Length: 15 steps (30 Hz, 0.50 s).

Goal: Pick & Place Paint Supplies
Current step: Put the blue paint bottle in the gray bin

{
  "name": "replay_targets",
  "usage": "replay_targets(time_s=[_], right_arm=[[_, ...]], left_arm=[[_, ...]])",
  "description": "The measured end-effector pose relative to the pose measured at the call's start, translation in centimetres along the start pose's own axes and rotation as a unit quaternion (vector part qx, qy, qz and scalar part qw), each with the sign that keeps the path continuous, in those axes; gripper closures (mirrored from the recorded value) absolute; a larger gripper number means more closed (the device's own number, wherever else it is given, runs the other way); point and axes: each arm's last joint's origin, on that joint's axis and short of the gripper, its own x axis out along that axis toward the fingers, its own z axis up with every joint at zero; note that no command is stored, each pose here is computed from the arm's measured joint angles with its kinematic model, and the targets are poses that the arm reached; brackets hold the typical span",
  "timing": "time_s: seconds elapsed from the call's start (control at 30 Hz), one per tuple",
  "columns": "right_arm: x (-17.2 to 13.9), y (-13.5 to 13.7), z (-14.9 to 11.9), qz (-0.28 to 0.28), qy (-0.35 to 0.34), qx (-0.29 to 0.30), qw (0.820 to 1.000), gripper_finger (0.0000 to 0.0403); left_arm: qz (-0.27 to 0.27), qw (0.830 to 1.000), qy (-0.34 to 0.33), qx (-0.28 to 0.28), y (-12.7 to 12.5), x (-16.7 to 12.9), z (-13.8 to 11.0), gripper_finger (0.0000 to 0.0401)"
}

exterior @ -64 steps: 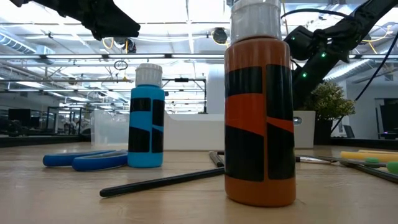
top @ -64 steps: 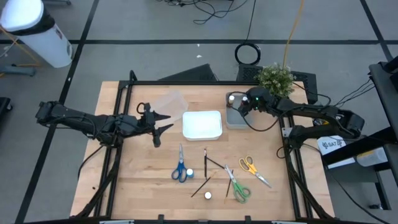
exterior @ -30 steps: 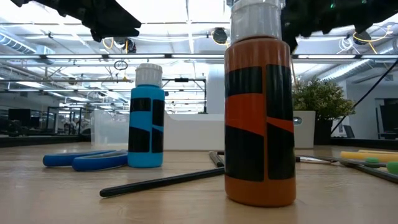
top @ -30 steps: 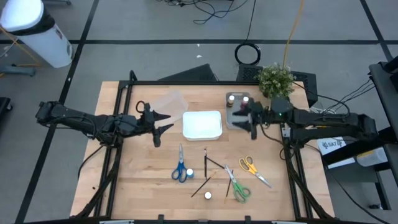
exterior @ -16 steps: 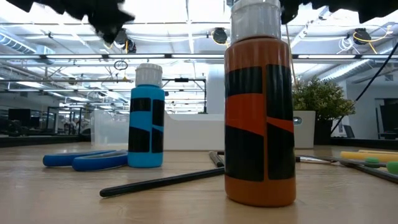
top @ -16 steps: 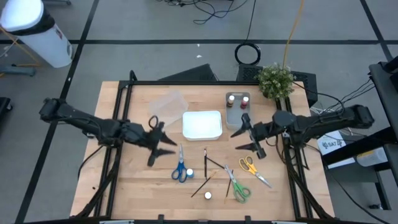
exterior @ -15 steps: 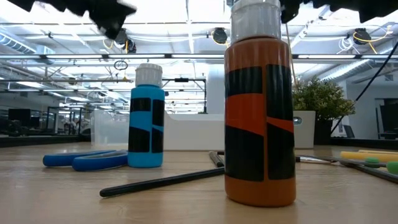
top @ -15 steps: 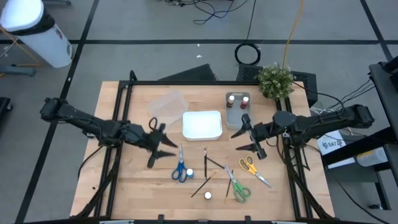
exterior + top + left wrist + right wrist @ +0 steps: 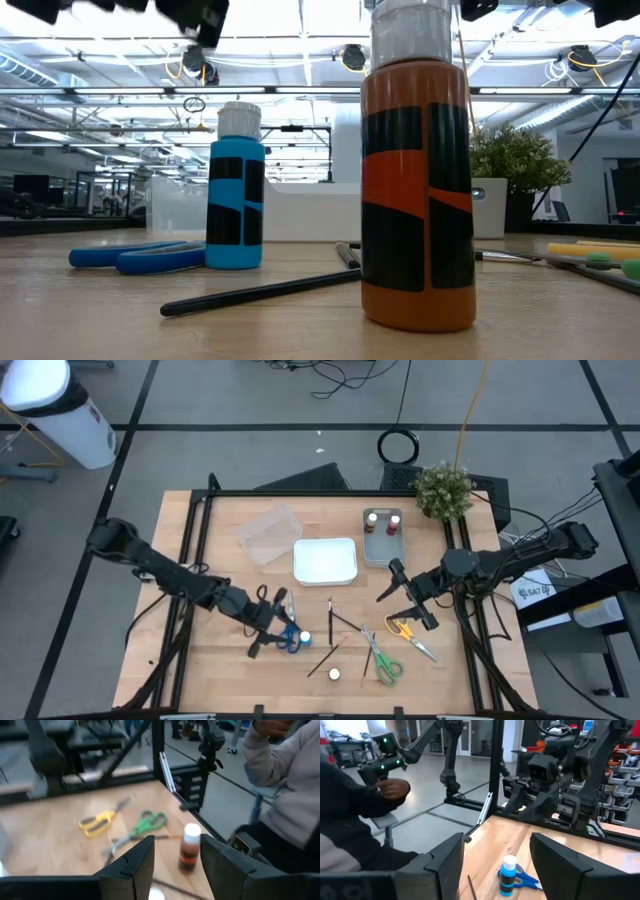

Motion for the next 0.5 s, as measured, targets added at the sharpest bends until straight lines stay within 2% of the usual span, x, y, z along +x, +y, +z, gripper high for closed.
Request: replay_targets(time_s=[0.13, 0.23, 0.33, 0.43, 0.5], right_arm=[[0.0, 0.1, 0.0, 0.001, 0.001, -0.001, 1.000, 0.0190], [0.0, 0.1, 0.0, 0.001, 0.001, -0.001, 1.000, 0.0190], [0.0, 0.1, 0.0, 0.001, 0.001, -0.001, 1.000, 0.0190], [0.0, 0.1, 0.0, 0.001, 0.000, -0.002, 1.000, 0.0190], [0.0, 0.1, 0.0, 0.001, 0.001, -0.001, 1.000, 0.0190]], left_arm=[[0.018, 0.999, -0.023, 0.042, -1.1, 1.5, 1.5, 0.0250], [0.039, 0.999, -0.024, 0.013, -1.6, 3.0, 2.3, 0.0252], [0.112, 0.993, 0.022, -0.022, -1.1, 3.9, 2.9, 0.0239], [0.193, 0.976, 0.090, -0.045, -0.5, 4.5, 2.9, 0.0207], [0.215, 0.968, 0.118, -0.058, -0.3, 4.6, 3.1, 0.0180]])
